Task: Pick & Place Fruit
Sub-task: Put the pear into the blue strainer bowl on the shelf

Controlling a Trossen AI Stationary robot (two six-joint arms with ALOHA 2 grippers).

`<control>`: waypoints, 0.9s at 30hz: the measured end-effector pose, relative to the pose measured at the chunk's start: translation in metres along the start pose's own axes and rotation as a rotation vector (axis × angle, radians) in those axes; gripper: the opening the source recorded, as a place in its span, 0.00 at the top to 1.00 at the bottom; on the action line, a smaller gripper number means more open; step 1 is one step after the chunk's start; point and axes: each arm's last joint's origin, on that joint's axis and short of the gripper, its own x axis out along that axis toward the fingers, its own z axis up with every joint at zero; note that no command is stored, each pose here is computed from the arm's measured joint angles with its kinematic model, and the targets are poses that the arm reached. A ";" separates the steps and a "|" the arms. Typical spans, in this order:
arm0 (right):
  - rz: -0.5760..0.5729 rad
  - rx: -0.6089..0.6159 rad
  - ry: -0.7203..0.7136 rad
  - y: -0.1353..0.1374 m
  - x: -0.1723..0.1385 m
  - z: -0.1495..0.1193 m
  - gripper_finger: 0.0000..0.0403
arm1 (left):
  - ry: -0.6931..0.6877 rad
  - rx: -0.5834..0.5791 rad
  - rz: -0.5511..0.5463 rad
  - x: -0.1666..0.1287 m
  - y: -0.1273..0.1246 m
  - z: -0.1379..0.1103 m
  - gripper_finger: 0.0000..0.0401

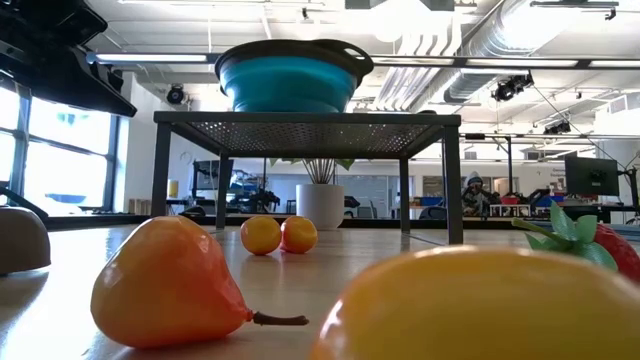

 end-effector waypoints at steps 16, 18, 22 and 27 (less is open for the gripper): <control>-0.038 -0.643 0.026 -0.005 0.003 0.008 0.88 | 0.005 -0.035 0.001 0.000 0.000 -0.001 0.95; -0.044 -0.721 0.025 -0.007 0.004 0.013 0.88 | 0.028 -0.021 0.005 0.000 0.001 -0.003 0.95; -0.052 -0.837 0.028 -0.008 0.006 0.021 0.88 | 0.065 -0.006 0.012 0.000 0.001 -0.007 0.95; -0.053 -0.896 0.027 -0.009 0.007 0.026 0.88 | 0.066 -0.015 0.013 0.000 0.001 -0.007 0.95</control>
